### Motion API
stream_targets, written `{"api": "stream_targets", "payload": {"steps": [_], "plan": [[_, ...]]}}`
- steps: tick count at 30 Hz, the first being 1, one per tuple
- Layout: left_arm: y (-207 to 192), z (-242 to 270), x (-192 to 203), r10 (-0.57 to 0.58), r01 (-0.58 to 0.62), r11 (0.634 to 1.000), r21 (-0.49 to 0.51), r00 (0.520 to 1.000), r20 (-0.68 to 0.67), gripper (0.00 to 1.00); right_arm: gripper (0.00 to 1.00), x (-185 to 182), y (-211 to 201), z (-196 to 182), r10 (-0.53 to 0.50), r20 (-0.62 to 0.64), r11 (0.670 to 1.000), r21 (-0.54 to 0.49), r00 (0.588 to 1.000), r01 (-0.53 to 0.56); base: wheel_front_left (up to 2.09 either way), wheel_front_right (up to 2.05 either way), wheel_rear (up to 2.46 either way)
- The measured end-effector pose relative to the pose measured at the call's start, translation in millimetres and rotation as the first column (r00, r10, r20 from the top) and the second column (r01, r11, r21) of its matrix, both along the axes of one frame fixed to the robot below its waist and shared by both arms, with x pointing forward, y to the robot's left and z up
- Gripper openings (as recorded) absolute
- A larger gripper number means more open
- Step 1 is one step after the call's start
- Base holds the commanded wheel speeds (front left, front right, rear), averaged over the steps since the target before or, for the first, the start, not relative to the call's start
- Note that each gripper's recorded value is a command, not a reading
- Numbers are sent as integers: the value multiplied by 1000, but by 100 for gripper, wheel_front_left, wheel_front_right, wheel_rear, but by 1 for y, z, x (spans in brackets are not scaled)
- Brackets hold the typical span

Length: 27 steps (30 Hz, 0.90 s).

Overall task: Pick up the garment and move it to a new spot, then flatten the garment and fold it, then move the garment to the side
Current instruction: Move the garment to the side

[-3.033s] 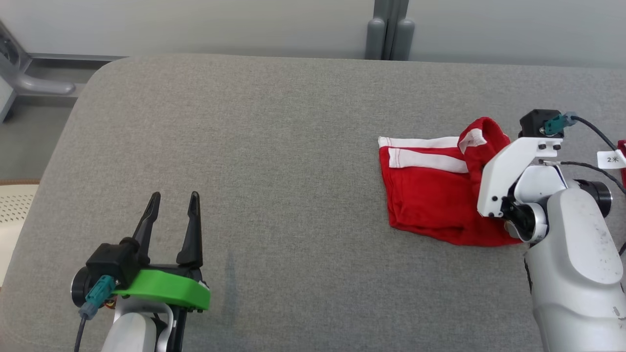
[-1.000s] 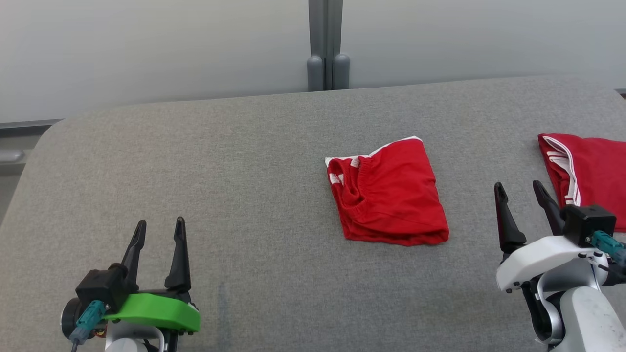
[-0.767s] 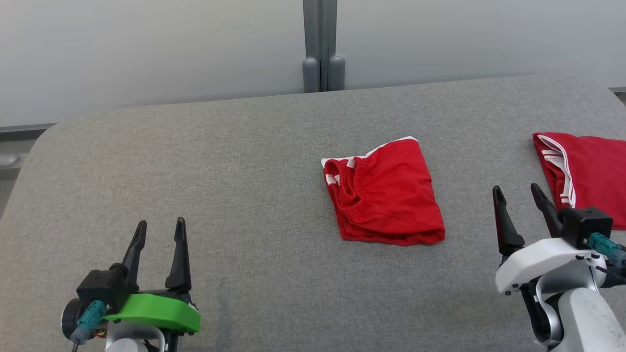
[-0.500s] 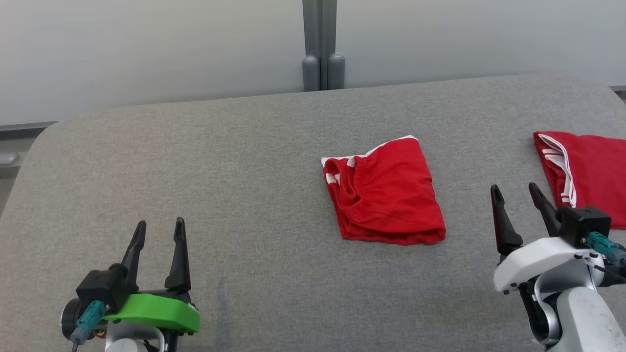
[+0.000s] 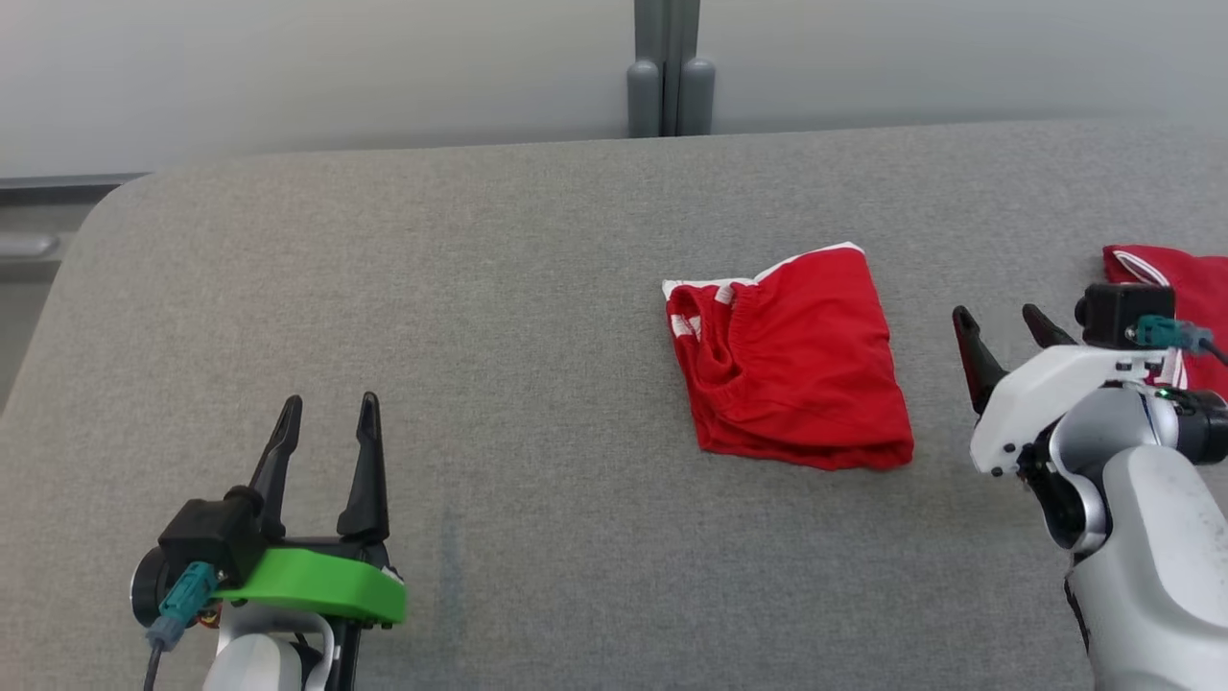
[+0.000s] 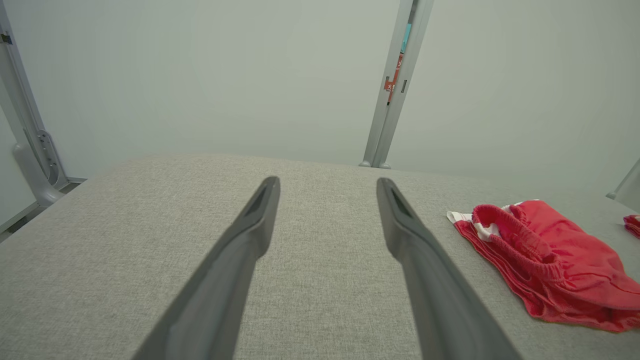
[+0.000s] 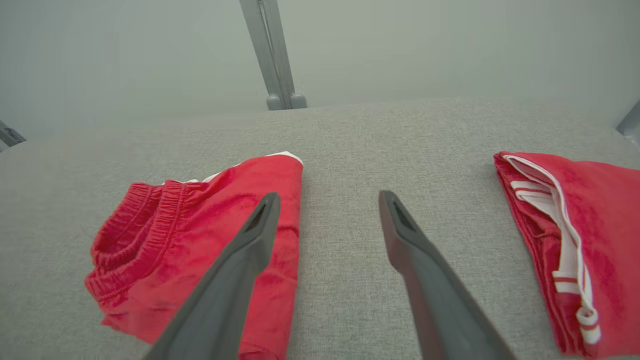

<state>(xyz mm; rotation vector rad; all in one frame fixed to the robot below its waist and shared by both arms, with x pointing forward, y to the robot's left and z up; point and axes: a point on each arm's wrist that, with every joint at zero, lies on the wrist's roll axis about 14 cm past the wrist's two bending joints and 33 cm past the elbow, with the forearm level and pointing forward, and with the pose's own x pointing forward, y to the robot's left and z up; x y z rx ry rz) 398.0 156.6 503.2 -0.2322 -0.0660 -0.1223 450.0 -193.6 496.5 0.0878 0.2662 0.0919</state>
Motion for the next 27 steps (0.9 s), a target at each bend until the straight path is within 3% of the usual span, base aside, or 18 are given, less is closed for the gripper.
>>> {"api": "stream_targets", "payload": {"steps": [8,13,19,21,27], "plan": [[21,-11,1,56,-56,998,5,998,-34,100,100,27,25,-58,41,-261,997,75,965,-22,0,0,0],[32,-17,-2,88,-87,996,13,995,-53,100,100,37,40,-83,62,-339,994,106,939,-28,0,0,0],[43,-25,-6,120,-118,993,20,990,-76,100,100,31,66,-119,117,-482,987,155,869,-47,0,0,0],[45,-27,-6,126,-124,992,21,988,-84,100,0,34,65,-122,121,-499,989,132,858,-63,0,0,0],[39,-27,0,108,-107,994,17,991,-79,100,0,46,52,-109,115,-478,992,18,871,-122,0,0,0]]}}
